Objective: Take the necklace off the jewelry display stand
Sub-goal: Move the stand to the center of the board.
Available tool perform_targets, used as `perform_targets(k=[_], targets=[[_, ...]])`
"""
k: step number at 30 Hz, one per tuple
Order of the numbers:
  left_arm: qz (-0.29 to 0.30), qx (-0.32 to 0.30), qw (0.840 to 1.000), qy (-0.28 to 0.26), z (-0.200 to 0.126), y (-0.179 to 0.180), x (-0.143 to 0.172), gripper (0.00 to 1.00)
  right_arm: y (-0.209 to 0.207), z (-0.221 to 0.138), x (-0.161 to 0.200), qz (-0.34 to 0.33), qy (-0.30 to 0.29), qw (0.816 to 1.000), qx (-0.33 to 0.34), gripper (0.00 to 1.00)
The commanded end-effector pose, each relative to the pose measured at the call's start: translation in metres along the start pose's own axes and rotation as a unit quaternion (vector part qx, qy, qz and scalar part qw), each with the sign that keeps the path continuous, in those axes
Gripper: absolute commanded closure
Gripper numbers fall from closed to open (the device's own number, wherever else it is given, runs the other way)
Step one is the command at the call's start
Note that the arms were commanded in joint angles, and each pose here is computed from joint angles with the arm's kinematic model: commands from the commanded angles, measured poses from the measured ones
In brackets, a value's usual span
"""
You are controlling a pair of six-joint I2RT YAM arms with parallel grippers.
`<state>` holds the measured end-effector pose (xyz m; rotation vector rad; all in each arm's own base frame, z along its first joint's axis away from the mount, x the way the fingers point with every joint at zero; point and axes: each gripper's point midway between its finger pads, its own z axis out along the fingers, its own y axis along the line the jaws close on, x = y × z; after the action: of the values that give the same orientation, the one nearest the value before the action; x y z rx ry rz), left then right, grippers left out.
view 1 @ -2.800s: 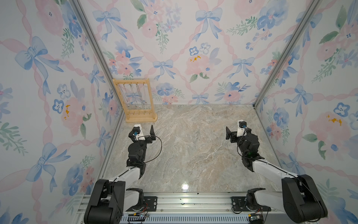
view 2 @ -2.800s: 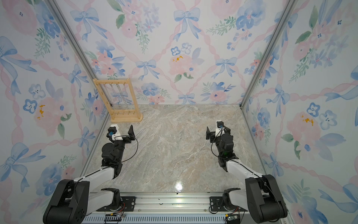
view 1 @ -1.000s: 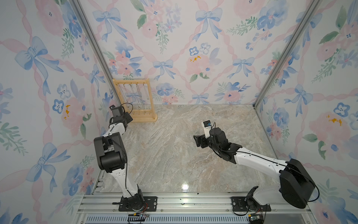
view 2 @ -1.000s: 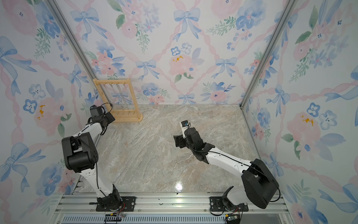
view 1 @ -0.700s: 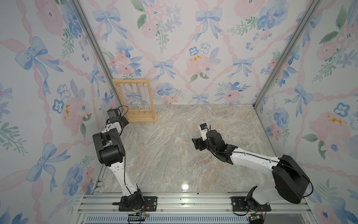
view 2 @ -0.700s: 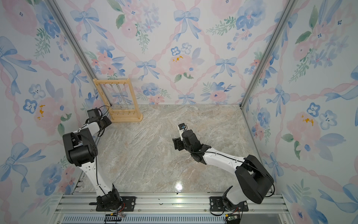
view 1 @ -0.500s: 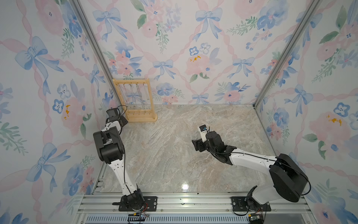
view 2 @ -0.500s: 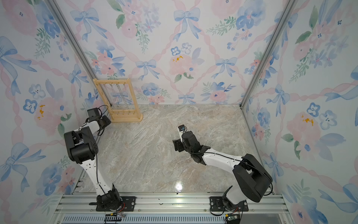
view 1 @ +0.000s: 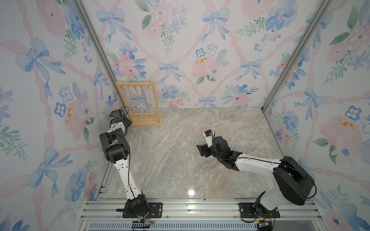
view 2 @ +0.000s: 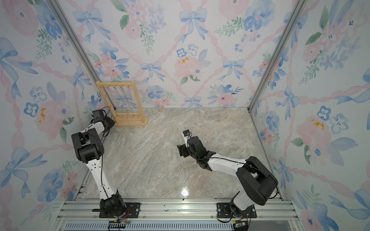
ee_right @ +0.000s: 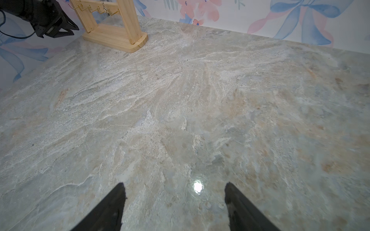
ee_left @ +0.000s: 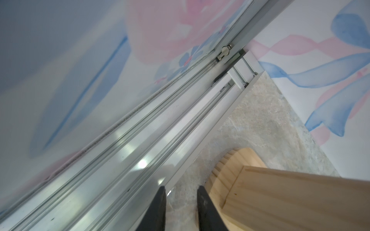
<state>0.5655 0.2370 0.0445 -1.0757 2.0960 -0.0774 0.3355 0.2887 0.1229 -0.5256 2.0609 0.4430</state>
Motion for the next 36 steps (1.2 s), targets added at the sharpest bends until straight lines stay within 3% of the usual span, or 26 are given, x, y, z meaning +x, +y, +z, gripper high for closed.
perform_targets(k=[1,16,36], targets=[[-0.038,0.004,0.999,0.02,0.013,0.0,0.01,0.71,0.006,0.004,0.006,-0.009,0.003,1.0,-0.012,0.21],[-0.045,0.035,0.997,0.049,0.038,-0.018,0.03,0.74,0.007,0.013,0.013,-0.01,0.013,1.0,-0.012,0.21],[-0.007,0.052,0.996,0.071,0.028,-0.047,0.059,0.82,0.006,0.013,0.013,-0.005,0.014,1.0,-0.011,0.2]])
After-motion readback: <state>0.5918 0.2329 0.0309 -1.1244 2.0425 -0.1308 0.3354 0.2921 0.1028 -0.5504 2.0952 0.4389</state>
